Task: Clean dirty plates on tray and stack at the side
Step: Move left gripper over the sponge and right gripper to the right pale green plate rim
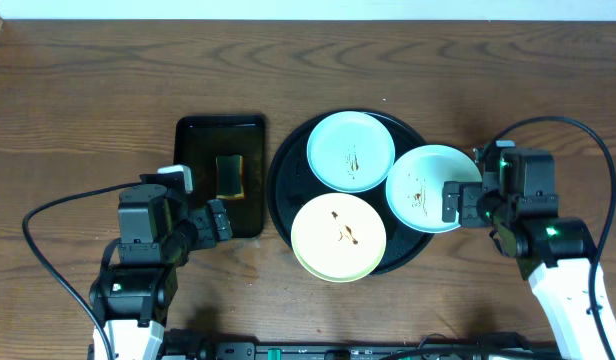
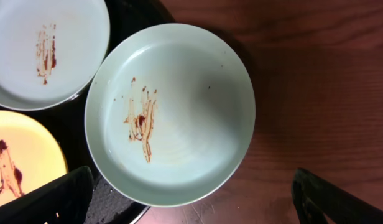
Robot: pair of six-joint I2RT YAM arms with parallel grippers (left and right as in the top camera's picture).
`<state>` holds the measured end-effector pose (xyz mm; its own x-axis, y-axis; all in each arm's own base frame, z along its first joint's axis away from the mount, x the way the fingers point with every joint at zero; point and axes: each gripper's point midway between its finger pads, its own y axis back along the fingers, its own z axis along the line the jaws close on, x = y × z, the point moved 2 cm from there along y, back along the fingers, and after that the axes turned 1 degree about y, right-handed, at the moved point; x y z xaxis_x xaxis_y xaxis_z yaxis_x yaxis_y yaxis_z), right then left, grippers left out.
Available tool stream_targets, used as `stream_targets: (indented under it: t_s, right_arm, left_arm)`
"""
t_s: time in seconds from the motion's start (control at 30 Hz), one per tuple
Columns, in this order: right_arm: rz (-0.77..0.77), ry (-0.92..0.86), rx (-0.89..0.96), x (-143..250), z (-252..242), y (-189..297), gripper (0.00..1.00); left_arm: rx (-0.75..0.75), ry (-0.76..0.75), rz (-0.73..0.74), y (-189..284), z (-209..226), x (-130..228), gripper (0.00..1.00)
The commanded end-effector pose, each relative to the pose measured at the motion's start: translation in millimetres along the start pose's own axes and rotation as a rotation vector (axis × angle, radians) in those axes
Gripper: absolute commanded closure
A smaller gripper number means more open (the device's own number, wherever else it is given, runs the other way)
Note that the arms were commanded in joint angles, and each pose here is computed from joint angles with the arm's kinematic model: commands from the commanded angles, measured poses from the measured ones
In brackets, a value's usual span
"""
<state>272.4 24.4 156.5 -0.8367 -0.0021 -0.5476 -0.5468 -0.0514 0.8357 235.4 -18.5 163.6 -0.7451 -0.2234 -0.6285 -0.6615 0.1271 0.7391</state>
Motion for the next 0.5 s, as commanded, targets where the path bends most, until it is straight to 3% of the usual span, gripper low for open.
stream_targets:
  t_s: [0.0, 0.33, 0.47]
  right_arm:
    - [-0.011, 0.011, 0.0, -7.0, 1.4, 3.4, 0.01]
    - [-0.062, 0.017, -0.163, -19.0, 26.5, 6.3, 0.01]
    - [-0.1, 0.006, -0.11, -27.6, 18.6, 5.6, 0.01]
  left_arm:
    - [0.018, 0.01, -0.027, 7.3, -4.2, -9.6, 0.1]
    - [0.022, 0.008, -0.041, 7.5, -4.9, -12.8, 0.1]
    - [0.026, 0.007, -0.061, 7.4, -6.0, -17.6, 0.11]
